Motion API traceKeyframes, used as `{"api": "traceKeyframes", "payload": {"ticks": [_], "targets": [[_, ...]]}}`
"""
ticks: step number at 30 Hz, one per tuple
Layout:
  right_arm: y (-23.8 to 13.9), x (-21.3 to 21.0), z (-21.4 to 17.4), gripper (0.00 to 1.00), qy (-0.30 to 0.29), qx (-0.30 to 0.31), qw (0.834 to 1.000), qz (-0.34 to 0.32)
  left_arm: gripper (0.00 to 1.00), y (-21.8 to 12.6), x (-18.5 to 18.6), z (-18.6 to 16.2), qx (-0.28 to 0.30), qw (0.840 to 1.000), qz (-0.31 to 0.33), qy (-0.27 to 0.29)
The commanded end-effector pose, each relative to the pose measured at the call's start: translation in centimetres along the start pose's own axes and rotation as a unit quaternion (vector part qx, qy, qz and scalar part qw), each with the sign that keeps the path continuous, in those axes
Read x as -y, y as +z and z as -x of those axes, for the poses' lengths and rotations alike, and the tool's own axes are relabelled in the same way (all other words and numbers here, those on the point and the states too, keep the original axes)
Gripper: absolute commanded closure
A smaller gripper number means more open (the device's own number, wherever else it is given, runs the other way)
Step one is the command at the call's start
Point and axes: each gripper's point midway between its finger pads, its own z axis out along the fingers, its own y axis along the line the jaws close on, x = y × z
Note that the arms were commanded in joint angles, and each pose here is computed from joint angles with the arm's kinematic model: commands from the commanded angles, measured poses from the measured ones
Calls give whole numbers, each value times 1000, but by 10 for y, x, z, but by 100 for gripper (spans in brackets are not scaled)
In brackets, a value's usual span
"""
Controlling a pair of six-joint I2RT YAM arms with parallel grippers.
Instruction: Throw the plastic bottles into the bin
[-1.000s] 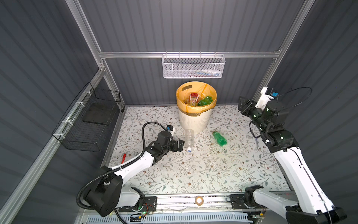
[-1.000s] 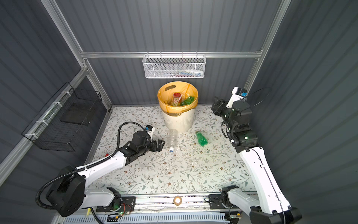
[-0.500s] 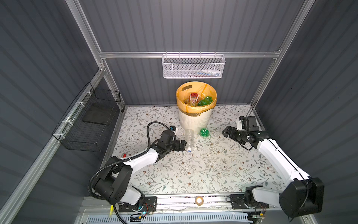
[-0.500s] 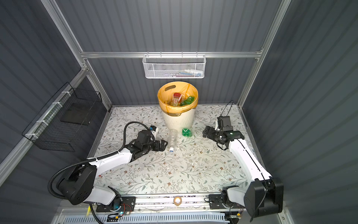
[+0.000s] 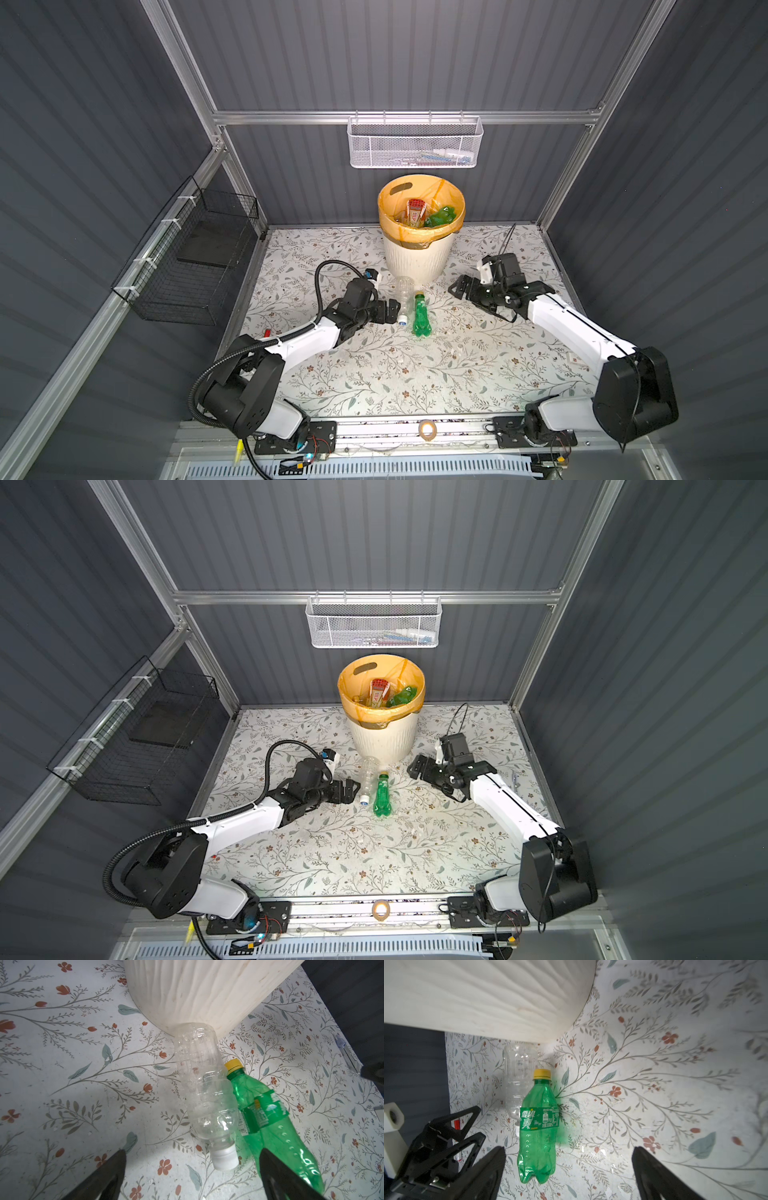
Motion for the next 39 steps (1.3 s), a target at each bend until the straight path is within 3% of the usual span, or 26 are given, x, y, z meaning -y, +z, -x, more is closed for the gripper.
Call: {"api": "traceKeyframes", "payload": {"ticks": [1,13,20,28,39], "targets": [[17,-10,-14,3,10,-17,1000,7,0,6,8,7,4,1000,-20,-9],[58,-31,-51,5,-62,-61,995,-57,0,18,7,0,-8,999,-25,-19],[74,-49,-52,7,-57,-58,995,-57,0,20,7,-3,-12,999,-26,-19],[98,-35,-49,13,-56,-57,992,-101,1,18,5,-5,-12,1000,-22,-19],[78,-6,-49,19,-45,-38,990,-132,1,18,4,-6,-13,1000,-18,-15]]}}
